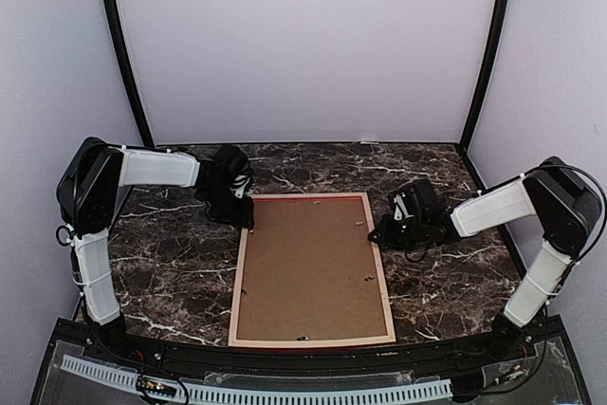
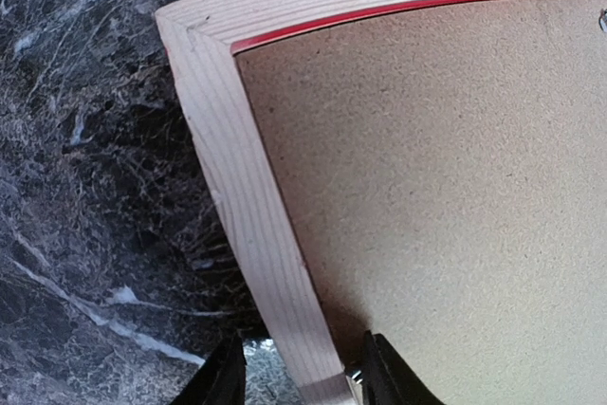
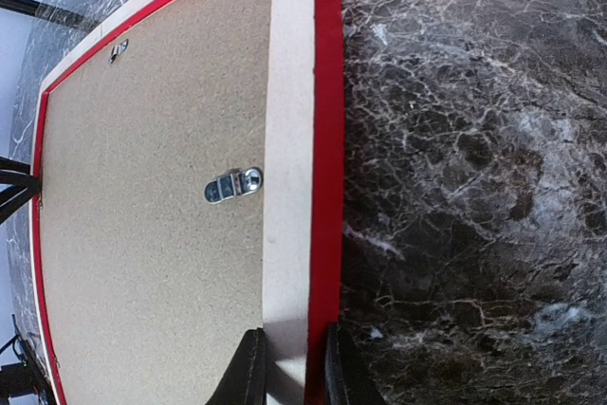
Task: Put the photo into the frame
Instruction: Press the fastener onto the backboard.
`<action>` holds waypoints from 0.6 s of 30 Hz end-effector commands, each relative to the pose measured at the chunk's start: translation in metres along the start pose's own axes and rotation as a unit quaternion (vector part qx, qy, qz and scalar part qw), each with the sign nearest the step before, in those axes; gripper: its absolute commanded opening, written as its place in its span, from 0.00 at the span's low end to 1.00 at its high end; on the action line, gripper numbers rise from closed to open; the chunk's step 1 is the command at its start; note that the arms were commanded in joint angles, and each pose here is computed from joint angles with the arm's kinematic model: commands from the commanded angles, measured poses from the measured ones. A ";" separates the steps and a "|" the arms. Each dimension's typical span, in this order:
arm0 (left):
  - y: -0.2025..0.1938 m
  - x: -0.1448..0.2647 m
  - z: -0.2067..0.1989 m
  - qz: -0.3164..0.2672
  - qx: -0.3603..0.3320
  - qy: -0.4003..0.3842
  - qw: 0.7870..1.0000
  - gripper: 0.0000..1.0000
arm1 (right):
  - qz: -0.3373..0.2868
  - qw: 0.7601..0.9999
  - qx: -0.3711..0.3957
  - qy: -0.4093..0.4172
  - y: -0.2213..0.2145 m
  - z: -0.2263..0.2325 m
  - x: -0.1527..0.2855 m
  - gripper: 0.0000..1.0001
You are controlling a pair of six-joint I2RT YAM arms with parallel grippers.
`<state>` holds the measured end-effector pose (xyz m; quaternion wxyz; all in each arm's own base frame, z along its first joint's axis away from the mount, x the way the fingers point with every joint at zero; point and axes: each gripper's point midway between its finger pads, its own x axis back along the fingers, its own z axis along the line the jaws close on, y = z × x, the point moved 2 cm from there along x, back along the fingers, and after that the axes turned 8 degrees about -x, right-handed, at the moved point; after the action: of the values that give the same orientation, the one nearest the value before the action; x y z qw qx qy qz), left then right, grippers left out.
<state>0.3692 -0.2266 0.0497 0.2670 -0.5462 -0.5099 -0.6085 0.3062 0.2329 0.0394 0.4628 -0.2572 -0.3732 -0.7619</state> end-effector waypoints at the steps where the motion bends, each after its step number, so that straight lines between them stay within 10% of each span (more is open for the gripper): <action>1: 0.004 0.009 -0.005 -0.004 0.001 -0.014 1.000 0.43 | 0.096 0.994 -0.018 -0.057 -0.049 -0.035 -0.009 0.00; 18: -0.020 0.004 0.001 0.034 0.002 -0.001 0.999 0.41 | 0.098 0.993 -0.017 -0.059 -0.050 -0.036 -0.011 0.00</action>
<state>0.3661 -0.2292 0.0490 0.2654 -0.5550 -0.5128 -0.5988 0.3072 0.2344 0.0392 0.4654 -0.2563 -0.3738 -0.7603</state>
